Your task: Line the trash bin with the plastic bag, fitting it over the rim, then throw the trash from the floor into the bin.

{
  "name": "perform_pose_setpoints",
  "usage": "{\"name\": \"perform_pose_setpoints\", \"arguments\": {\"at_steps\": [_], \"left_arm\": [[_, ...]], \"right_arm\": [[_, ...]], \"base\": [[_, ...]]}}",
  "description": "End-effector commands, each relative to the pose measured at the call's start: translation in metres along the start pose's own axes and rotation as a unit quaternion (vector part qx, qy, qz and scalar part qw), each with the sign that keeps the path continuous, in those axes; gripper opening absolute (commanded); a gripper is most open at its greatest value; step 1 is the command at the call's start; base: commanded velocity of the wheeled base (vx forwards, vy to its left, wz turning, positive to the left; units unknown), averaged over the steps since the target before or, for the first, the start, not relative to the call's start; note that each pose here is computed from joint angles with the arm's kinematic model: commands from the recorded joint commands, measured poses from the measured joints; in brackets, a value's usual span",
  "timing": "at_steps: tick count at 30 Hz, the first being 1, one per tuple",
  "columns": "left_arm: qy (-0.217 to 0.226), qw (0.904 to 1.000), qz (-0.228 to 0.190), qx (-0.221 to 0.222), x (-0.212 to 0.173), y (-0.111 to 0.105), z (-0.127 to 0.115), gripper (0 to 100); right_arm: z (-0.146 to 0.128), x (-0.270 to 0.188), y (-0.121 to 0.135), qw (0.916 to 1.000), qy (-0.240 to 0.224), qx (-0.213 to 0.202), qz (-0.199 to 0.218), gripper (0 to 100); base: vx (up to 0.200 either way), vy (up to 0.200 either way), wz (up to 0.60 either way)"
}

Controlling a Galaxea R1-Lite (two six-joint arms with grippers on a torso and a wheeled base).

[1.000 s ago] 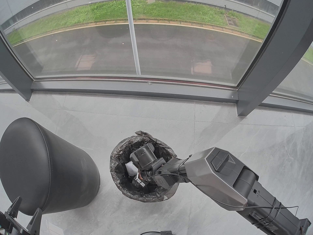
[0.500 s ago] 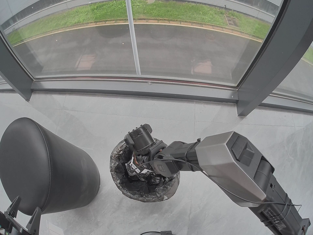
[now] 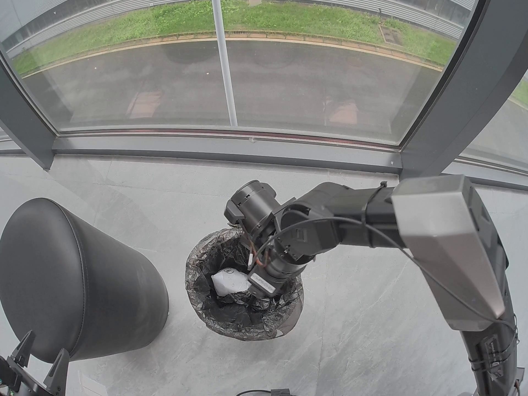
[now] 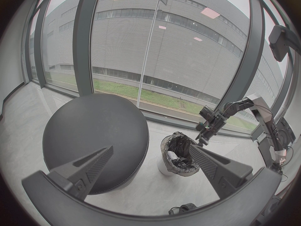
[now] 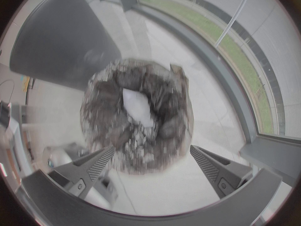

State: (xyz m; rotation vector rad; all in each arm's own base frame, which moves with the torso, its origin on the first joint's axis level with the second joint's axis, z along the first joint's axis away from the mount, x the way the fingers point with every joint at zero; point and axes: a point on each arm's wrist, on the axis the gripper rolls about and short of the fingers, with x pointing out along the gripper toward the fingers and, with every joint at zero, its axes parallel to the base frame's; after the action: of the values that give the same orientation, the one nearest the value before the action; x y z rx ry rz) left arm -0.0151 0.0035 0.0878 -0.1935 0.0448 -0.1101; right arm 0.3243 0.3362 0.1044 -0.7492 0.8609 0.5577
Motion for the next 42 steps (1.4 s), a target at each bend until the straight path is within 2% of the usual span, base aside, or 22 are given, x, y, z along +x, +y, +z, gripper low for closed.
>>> {"name": "perform_pose_setpoints", "arguments": {"at_steps": [1,2,4,5,6,7,8,10,17,19,21,23,27,28,32,34,35,36,38,39,41,42], "left_arm": [[0.007,1.0,0.002,-0.001,0.001,0.001,-0.004,100],[0.006,1.0,0.001,-0.002,0.001,0.001,-0.003,100],[0.001,1.0,0.0,-0.002,0.001,0.001,-0.003,100],[-0.001,1.0,0.0,-0.002,0.001,0.0,-0.003,100],[-0.003,1.0,0.0,-0.003,0.001,0.0,-0.002,100],[-0.01,0.9999,-0.002,-0.003,0.001,0.0,-0.001,100],[-0.01,0.9999,-0.002,-0.003,0.001,0.0,-0.001,100],[-0.01,0.9999,0.0,-0.003,0.001,0.0,-0.001,100],[-0.01,0.9999,0.008,-0.002,0.001,0.001,-0.001,100],[-0.011,0.9999,0.009,-0.002,0.001,0.001,-0.001,100],[-0.01,0.9999,0.009,-0.002,0.001,0.001,-0.001,100],[-0.01,0.9999,0.008,-0.002,0.001,0.001,-0.001,100],[-0.01,0.9999,0.008,0.0,0.001,0.001,-0.001,100],[-0.01,0.9999,0.008,0.001,0.001,0.001,-0.001,100],[-0.01,0.9999,0.006,0.002,0.001,0.001,-0.001,100],[-0.01,0.9999,0.006,0.002,0.001,0.001,-0.001,100],[-0.01,0.9999,0.006,0.002,0.001,0.001,-0.001,100],[-0.01,0.9999,0.008,0.001,0.001,0.001,-0.001,100],[-0.01,0.9999,0.008,0.0,0.001,0.001,-0.001,100],[-0.01,0.9999,0.008,0.0,0.001,0.001,-0.001,100],[-0.01,0.9999,0.008,-0.002,0.001,0.001,-0.001,100],[-0.01,0.9999,0.008,-0.002,0.001,0.001,-0.001,100]], "right_arm": [[-0.044,-0.093,-0.033,0.9856,0.168,-0.018,0.002,100],[-0.053,-0.1,-0.036,0.9777,0.209,-0.023,0.003,100],[-0.077,-0.116,-0.046,0.9489,0.315,-0.016,0.007,100],[-0.082,-0.123,-0.049,0.9417,0.336,-0.002,0.003,100],[-0.082,-0.124,-0.05,0.942,0.335,0.011,-0.001,100],[-0.083,-0.131,-0.054,0.9411,0.327,0.084,-0.026,100],[-0.084,-0.135,-0.055,0.9409,0.322,0.102,-0.032,100],[-0.09,-0.17,-0.069,0.9472,0.279,0.153,-0.037,100],[-0.139,-0.311,-0.084,0.9687,0.09,0.227,-0.043,100],[-0.165,-0.35,-0.087,0.9665,0.03,0.252,-0.042,100],[-0.198,-0.387,-0.092,0.9557,-0.033,0.289,-0.043,100],[-0.225,-0.403,-0.092,0.9445,-0.061,0.319,-0.049,100],[-0.278,-0.403,-0.083,0.9089,-0.13,0.387,-0.087,100],[-0.294,-0.402,-0.078,0.8903,-0.171,0.408,-0.107,100],[-0.334,-0.403,-0.056,0.8341,-0.263,0.44,-0.203,100],[-0.348,-0.402,-0.042,0.815,-0.27,0.45,-0.246,100],[-0.35,-0.4,-0.04,0.8124,-0.269,0.452,-0.252,100],[-0.361,-0.393,-0.026,0.7954,-0.267,0.465,-0.283,100],[-0.374,-0.386,-0.009,0.7817,-0.282,0.471,-0.296,100],[-0.376,-0.385,-0.006,0.7804,-0.285,0.471,-0.297,100],[-0.394,-0.373,0.017,0.7669,-0.321,0.469,-0.298,100],[-0.399,-0.369,0.023,0.7639,-0.325,0.469,-0.301,100]], "base": [[0.0,0.0,0.0],[0.0,0.0,0.0],[0.0,0.0,0.0],[0.0,0.0,0.0],[0.0,0.0,0.0],[0.0,0.0,0.0],[0.0,0.0,0.0],[0.0,0.0,0.0],[0.0,0.0,0.0],[0.0,0.0,0.0],[0.0,0.0,0.0],[0.0,0.0,0.0],[0.0,0.0,0.0],[0.0,0.0,0.0],[0.0,0.0,0.0],[0.0,0.0,0.0],[0.0,0.0,0.0],[0.0,0.0,0.0],[0.0,0.0,0.0],[0.0,0.0,0.0],[0.0,0.0,0.0],[0.0,0.0,0.0]]}}
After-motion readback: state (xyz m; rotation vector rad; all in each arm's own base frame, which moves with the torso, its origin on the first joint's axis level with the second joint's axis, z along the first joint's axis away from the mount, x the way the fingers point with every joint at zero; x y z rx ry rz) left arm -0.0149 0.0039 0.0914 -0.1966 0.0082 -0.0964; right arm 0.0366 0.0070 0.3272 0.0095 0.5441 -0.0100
